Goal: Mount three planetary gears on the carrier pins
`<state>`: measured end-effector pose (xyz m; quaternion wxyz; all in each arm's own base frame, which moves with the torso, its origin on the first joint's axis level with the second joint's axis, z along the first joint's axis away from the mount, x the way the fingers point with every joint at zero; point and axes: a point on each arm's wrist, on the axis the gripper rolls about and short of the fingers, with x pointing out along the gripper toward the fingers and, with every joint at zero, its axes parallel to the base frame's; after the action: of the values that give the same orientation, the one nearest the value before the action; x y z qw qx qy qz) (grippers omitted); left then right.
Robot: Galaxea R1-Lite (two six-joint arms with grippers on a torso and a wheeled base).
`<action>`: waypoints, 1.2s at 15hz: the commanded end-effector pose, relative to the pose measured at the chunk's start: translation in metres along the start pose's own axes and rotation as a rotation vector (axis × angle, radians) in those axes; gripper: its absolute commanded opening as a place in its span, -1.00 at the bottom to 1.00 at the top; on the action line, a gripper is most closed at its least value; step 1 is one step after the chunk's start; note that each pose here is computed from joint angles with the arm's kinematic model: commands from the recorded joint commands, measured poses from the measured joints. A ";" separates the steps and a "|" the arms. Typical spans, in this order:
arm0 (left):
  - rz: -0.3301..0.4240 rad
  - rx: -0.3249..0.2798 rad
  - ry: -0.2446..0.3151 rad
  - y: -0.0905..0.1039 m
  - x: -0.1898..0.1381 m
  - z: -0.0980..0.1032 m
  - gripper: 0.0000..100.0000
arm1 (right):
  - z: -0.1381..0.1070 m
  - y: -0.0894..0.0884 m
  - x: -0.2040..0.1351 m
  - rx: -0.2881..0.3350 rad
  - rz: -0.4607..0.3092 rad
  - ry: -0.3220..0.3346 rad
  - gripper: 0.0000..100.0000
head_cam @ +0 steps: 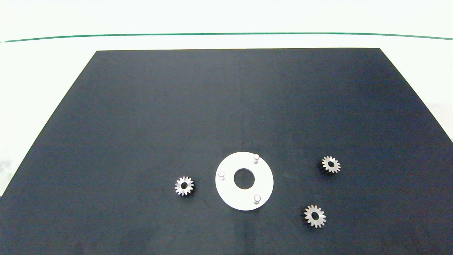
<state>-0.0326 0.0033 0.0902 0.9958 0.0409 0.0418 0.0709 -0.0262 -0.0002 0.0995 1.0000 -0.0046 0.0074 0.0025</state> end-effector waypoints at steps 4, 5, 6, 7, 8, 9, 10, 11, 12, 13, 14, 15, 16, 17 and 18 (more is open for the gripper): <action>-0.101 0.053 0.138 0.019 -0.047 0.056 1.00 | 0.071 -0.001 0.023 -0.094 0.289 0.262 1.00; -0.089 0.054 0.142 0.019 -0.047 0.055 1.00 | 0.078 0.001 0.030 -0.122 0.358 0.299 1.00; -0.087 0.058 0.154 0.019 -0.045 0.056 1.00 | 0.084 0.006 0.041 -0.160 0.405 0.345 1.00; -0.083 0.064 0.176 0.018 -0.042 0.057 1.00 | 0.089 0.011 0.052 -0.191 0.427 0.386 1.00; -0.080 0.067 0.196 0.017 -0.040 0.058 1.00 | 0.090 0.016 0.063 -0.224 0.434 0.431 1.00; -0.079 0.074 0.218 0.016 -0.036 0.056 1.00 | 0.088 0.020 0.072 -0.263 0.444 0.468 1.00; -0.077 0.077 0.235 0.015 -0.034 0.053 1.00 | 0.088 0.023 0.078 -0.294 0.453 0.485 1.00; -0.074 0.084 0.245 0.014 -0.033 0.050 1.00 | 0.089 0.025 0.083 -0.314 0.464 0.499 1.00; -0.076 0.089 0.247 0.014 -0.033 0.050 1.00 | 0.089 0.028 0.088 -0.322 0.467 0.521 1.00; -0.077 0.090 0.249 0.014 -0.033 0.050 1.00 | 0.089 0.029 0.092 -0.326 0.469 0.536 1.00; -0.076 0.093 0.255 0.014 -0.032 0.053 1.00 | 0.089 0.035 0.102 -0.333 0.477 0.568 1.00; -0.077 0.098 0.265 0.014 -0.030 0.054 1.00 | 0.090 0.039 0.109 -0.344 0.489 0.583 1.00; -0.076 0.099 0.268 0.014 -0.030 0.055 1.00 | 0.090 0.043 0.114 -0.352 0.503 0.595 1.00; -0.072 0.102 0.272 0.014 -0.029 0.055 1.00 | 0.091 0.050 0.122 -0.365 0.534 0.617 1.00; -0.063 0.100 0.272 0.013 -0.030 0.056 1.00 | 0.092 0.056 0.130 -0.367 0.548 0.620 1.00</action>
<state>-0.0597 0.0080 0.1486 0.9807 0.0785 0.1746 0.0393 0.0881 0.0449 0.1914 0.9097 -0.1709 0.2824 0.2518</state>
